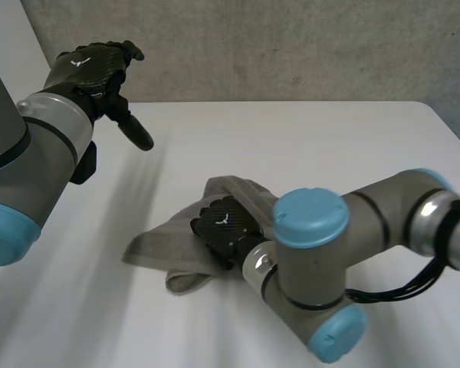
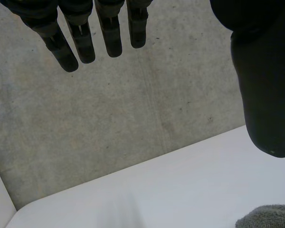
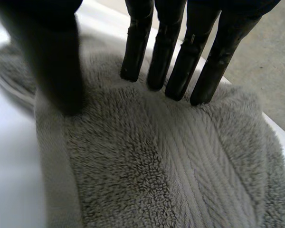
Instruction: Fold the towel.
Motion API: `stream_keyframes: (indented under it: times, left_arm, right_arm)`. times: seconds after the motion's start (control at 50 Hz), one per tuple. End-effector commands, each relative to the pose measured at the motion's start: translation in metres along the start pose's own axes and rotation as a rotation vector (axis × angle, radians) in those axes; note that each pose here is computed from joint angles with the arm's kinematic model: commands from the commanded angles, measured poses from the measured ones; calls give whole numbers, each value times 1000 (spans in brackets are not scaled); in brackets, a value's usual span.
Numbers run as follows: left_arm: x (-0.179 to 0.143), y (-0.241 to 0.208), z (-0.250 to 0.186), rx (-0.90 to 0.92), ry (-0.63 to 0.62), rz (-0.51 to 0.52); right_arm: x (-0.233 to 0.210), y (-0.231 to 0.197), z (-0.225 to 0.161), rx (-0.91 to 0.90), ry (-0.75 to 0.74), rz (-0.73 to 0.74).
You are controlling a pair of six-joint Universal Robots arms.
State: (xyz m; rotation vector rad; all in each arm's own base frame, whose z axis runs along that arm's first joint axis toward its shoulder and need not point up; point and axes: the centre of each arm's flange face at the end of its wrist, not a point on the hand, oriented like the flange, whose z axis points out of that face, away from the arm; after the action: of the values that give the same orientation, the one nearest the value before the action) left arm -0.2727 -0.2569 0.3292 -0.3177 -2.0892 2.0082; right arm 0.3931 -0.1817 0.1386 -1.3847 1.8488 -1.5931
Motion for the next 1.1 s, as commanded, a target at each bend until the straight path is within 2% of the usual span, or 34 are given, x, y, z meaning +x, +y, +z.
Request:
stream_keyframes:
  times: [0.02,0.04,0.08,0.12,0.14,0.18,0.26,0.36,0.42,0.48,0.54,0.64,0.76,0.8,0.94,1.1]
  left_arm:
    - [-3,2,1,-8,-8,1]
    - [-3,2,1,-8,-8,1]
    - [-3,3,1,-9,-8,1]
    - [-3,3,1,-11,-6,2]
    - [-3,3,1,-11,-6,2]
    - [-2,4,1,-14,3,2]
    - [-1,4,1,-14,6,2]
    - [1,9,0,-29,12,5]
    - [4,20,0,-61,20,12]
    - [13,39,1,-116,46,25]
    - [22,50,-1,-145,72,34]
    - [65,90,-17,-246,192,78]
    - [87,112,-30,-302,262,106]
    - [99,128,-40,-341,319,121]
    - [117,149,-47,-348,386,127]
    - [132,170,-40,-294,415,114]
  right_arm:
    - [28,-9,15,22,197,-9]
    - [29,-9,15,22,198,-9]
    - [48,-46,-3,103,268,2]
    - [63,-58,-13,133,304,15]
    - [63,-58,-13,134,304,15]
    - [103,-68,-35,152,398,49]
    - [128,-71,-57,150,457,61]
    - [146,-45,-79,59,459,83]
    - [183,-7,-97,-34,534,139]
    - [193,14,-103,-84,536,170]
    - [196,28,-107,-117,530,195]
    - [197,39,-110,-145,528,216]
    - [195,44,-114,-159,523,229]
    - [193,43,-115,-158,520,228]
    - [181,37,-121,-137,496,194]
    - [140,28,-111,-84,341,146]
